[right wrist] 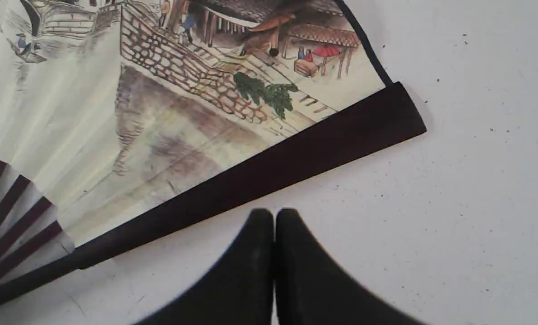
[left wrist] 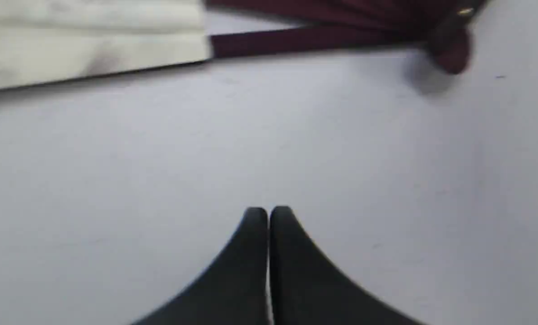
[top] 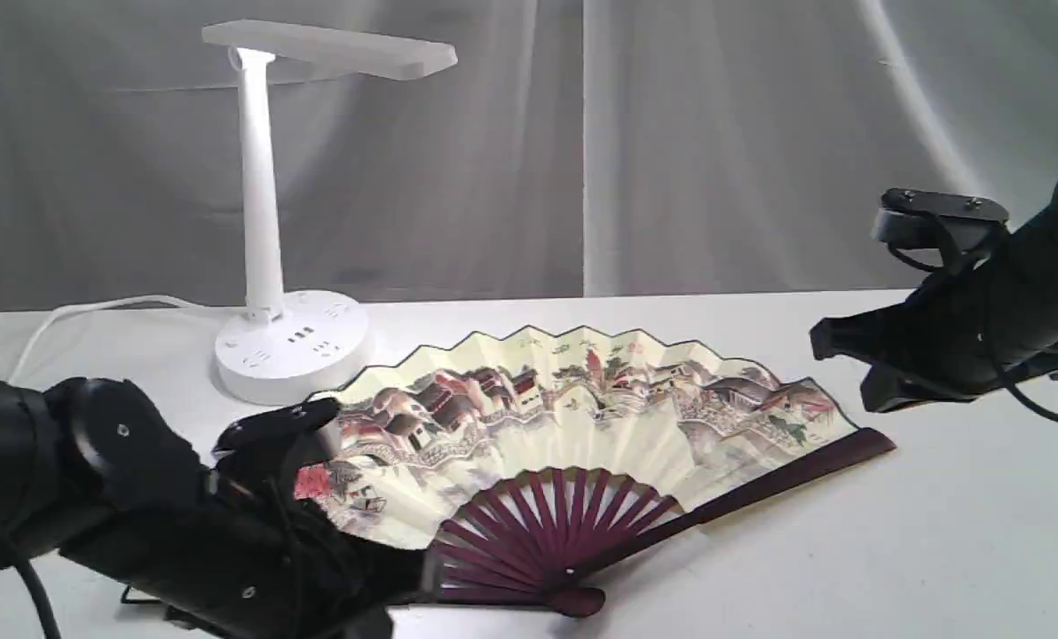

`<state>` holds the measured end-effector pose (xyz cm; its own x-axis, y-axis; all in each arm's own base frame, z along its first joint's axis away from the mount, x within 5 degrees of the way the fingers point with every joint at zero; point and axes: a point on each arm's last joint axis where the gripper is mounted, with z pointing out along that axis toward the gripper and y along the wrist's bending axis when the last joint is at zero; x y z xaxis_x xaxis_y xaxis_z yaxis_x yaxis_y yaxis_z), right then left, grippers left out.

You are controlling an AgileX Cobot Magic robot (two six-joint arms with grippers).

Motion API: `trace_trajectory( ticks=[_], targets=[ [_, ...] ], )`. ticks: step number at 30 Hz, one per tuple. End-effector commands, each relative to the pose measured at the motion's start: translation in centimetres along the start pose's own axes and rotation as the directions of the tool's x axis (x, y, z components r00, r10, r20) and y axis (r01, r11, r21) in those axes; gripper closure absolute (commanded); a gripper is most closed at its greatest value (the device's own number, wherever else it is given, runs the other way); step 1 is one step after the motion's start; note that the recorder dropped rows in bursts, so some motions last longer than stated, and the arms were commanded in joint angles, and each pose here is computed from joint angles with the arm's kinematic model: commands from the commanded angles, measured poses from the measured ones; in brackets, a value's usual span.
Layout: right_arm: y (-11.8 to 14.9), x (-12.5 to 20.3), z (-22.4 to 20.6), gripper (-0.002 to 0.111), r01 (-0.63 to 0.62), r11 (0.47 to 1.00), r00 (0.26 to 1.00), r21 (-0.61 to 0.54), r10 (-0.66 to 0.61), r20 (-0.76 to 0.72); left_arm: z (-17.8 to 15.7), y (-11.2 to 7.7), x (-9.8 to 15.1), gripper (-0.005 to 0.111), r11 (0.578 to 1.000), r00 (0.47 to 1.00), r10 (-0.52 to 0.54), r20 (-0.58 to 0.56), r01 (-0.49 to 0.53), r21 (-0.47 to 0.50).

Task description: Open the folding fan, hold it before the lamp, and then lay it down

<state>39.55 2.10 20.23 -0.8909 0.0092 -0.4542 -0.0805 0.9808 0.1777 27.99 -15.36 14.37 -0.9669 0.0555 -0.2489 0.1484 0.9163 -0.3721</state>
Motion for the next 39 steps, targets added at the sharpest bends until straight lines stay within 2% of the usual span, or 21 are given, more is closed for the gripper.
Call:
trace_trajectory(
  ticks=[1, 3, 10, 14, 16, 25, 30, 34, 39],
  targets=[
    [0.2, 0.1, -0.2, 0.108, 0.010, 1.000, 1.000, -0.005, -0.010, 0.000, -0.8, 2.8, 0.1, 0.107, 0.988, 0.995, -0.041, -0.090, 0.027, -0.153],
    [0.2, 0.1, -0.2, 0.108, 0.010, 1.000, 1.000, -0.004, -0.010, 0.002, -1.2, 4.1, 0.2, 0.107, 0.976, 0.991, -0.047, -0.129, 0.018, -0.219],
    [0.2, 0.1, -0.2, 0.108, 0.010, 1.000, 1.000, -0.004, -0.010, 0.002, -2.7, 7.4, 0.3, 0.107, 0.931, 0.977, -0.093, -0.191, 0.017, -0.364],
    [0.2, 0.1, -0.2, 0.108, 0.010, 1.000, 1.000, -0.004, -0.010, 0.002, -4.3, 8.2, 0.7, 0.107, 0.882, 0.970, -0.133, -0.205, 0.022, -0.471],
    [0.2, 0.1, -0.2, 0.108, 0.010, 1.000, 1.000, -0.004, -0.010, 0.002, -5.5, 8.2, 0.7, 0.107, 0.865, 0.975, -0.137, -0.174, 0.032, -0.501],
    [0.2, 0.1, -0.2, 0.108, 0.010, 1.000, 1.000, -0.004, -0.010, 0.002, -12.1, 5.9, 1.4, 0.107, 0.880, 0.995, -0.096, -0.003, 0.083, -0.468],
    [0.2, 0.1, -0.2, 0.108, 0.012, 1.000, 1.000, -0.004, -0.012, 0.002, -16.4, 4.7, 2.8, 0.107, 0.894, 0.991, -0.054, 0.124, 0.104, -0.437],
    [0.2, 0.1, -0.2, 0.108, 0.012, 1.000, 1.000, -0.004, -0.012, 0.002, -19.0, 4.1, 4.7, 0.107, 0.911, 0.968, -0.007, 0.251, 0.110, -0.396],
    [0.2, 0.1, -0.2, 0.108, 0.012, 1.000, 1.000, -0.004, -0.012, 0.002, -22.2, 3.6, 8.1, 0.107, 0.933, 0.905, 0.054, 0.422, 0.105, -0.345]
  ],
)
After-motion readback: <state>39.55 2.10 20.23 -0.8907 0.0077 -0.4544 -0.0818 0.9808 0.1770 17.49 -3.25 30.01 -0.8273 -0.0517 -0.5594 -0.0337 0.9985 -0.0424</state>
